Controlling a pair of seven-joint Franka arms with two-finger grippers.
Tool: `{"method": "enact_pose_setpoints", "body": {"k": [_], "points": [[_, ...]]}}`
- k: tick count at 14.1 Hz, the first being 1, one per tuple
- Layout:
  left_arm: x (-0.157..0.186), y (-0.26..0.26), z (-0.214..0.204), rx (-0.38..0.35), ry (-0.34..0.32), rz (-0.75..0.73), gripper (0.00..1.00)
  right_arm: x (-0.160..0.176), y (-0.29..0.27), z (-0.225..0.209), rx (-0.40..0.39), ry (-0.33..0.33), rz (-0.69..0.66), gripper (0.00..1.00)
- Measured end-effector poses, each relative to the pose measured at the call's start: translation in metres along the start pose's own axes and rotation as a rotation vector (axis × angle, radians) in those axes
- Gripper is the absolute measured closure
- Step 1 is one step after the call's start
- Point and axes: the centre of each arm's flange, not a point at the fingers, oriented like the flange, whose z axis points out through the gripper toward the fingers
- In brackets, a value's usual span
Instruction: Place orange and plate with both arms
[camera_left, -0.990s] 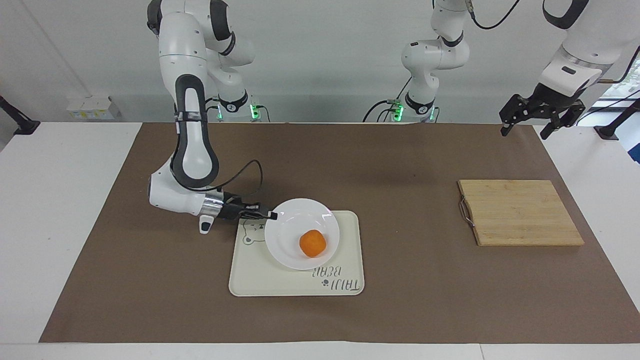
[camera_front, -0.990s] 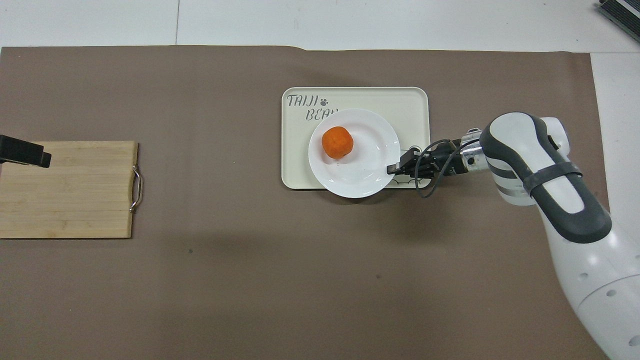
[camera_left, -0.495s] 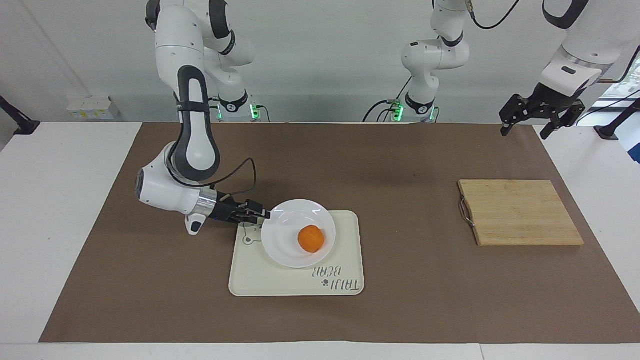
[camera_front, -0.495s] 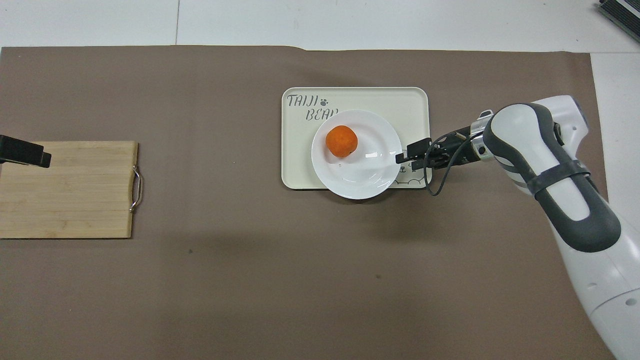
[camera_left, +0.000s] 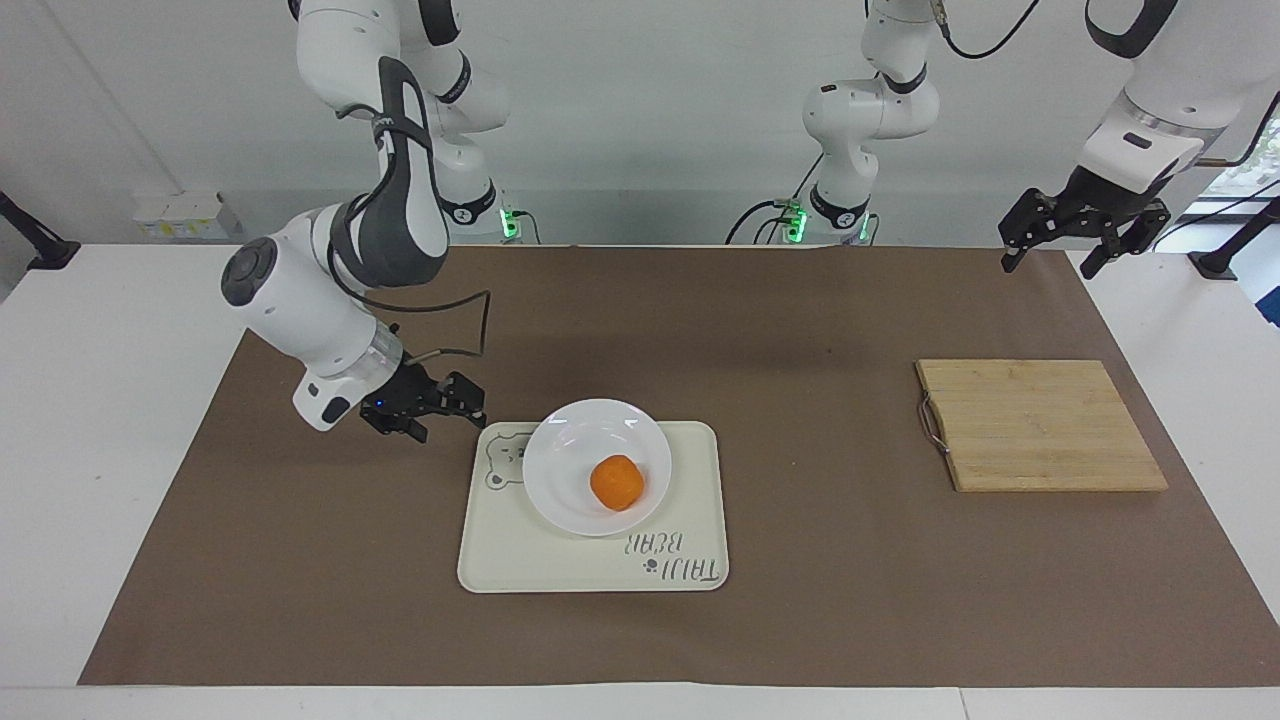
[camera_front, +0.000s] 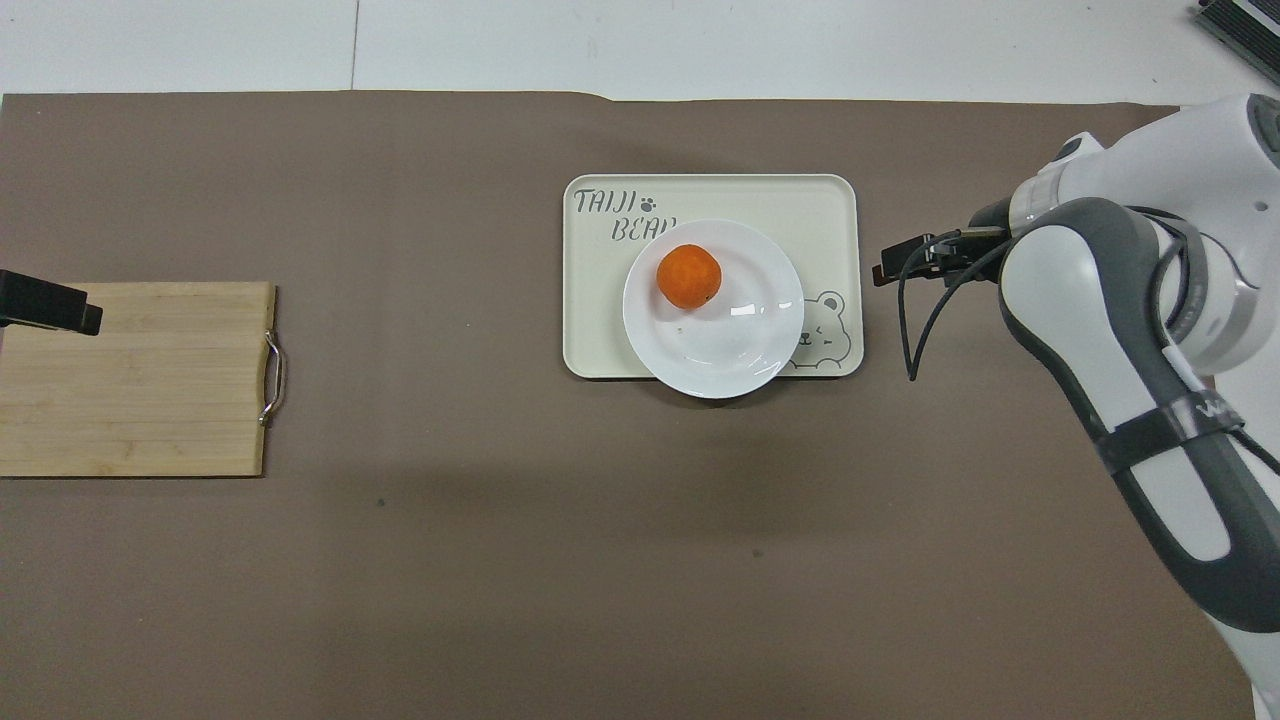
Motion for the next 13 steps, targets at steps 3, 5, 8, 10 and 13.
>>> {"method": "enact_pose_setpoints", "body": {"k": [3, 5, 8, 10, 13], "points": [[0.0, 0.0, 0.0, 0.0, 0.0, 0.0, 0.0, -0.007, 0.002, -0.038, -0.154, 0.031, -0.073, 0.0], [0.0, 0.0, 0.0, 0.0, 0.0, 0.0, 0.0, -0.014, 0.002, -0.056, -0.189, 0.034, -0.071, 0.0], [0.0, 0.0, 0.0, 0.0, 0.0, 0.0, 0.0, -0.027, 0.005, -0.086, -0.201, 0.042, 0.045, 0.0], [0.0, 0.0, 0.0, 0.0, 0.0, 0.0, 0.0, -0.043, 0.01, -0.112, -0.209, 0.026, 0.113, 0.0], [0.0, 0.0, 0.0, 0.0, 0.0, 0.0, 0.0, -0.073, 0.024, -0.162, -0.208, 0.029, 0.168, 0.0]]}}
